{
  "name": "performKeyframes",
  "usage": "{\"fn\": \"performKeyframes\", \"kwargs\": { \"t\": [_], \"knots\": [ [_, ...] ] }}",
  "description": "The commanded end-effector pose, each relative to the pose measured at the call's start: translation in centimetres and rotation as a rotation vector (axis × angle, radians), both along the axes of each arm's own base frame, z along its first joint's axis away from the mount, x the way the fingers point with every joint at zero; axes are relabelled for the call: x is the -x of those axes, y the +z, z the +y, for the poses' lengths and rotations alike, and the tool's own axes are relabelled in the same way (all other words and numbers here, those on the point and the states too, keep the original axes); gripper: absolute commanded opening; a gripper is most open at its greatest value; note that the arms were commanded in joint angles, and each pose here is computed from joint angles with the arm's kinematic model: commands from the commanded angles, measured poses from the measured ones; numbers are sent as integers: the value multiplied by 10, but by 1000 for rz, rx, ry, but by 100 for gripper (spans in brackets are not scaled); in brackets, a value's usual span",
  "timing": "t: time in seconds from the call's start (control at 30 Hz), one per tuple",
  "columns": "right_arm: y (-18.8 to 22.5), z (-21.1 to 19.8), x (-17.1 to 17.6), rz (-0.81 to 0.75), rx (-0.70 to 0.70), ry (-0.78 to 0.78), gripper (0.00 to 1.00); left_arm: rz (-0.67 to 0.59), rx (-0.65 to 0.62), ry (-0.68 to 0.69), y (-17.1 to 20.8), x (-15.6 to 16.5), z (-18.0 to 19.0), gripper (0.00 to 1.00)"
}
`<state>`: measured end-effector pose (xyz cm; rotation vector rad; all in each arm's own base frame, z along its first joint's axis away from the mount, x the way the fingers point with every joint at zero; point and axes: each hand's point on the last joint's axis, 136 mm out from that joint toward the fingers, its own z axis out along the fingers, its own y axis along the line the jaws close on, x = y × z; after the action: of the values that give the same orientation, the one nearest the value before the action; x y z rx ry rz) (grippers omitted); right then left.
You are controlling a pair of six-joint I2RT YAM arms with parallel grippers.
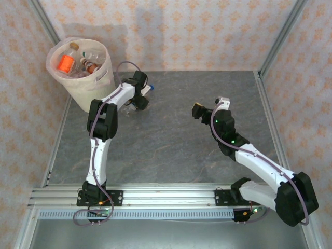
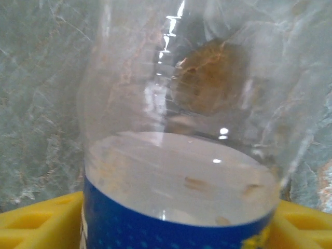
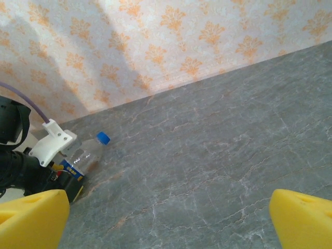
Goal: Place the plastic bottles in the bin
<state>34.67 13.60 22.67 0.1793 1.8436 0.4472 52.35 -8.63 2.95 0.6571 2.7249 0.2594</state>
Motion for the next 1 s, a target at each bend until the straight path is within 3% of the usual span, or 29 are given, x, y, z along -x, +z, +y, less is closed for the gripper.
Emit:
{"fn": "performKeyframes", "kwargs": {
  "t": [0.0, 0.33, 0.5, 0.73, 0.97],
  "knots": [
    [8, -10, 1, -18, 35, -34, 99, -25, 47, 11, 11, 2, -1, 63],
    [12, -7, 5, -42, 15, -5, 99, -184, 132, 51, 70, 9, -4, 44],
    [14, -11, 7, -55, 13, -19, 99, -307, 231, 51, 124, 19, -12, 38],
    [16, -9, 5, -61, 3, -14, 99, -685, 386, 50, 268, 43, -10, 37],
    [13, -4, 2, -58, -5, -4, 99, -1129, 335, 226, 415, 75, 58, 39]
  ]
}}
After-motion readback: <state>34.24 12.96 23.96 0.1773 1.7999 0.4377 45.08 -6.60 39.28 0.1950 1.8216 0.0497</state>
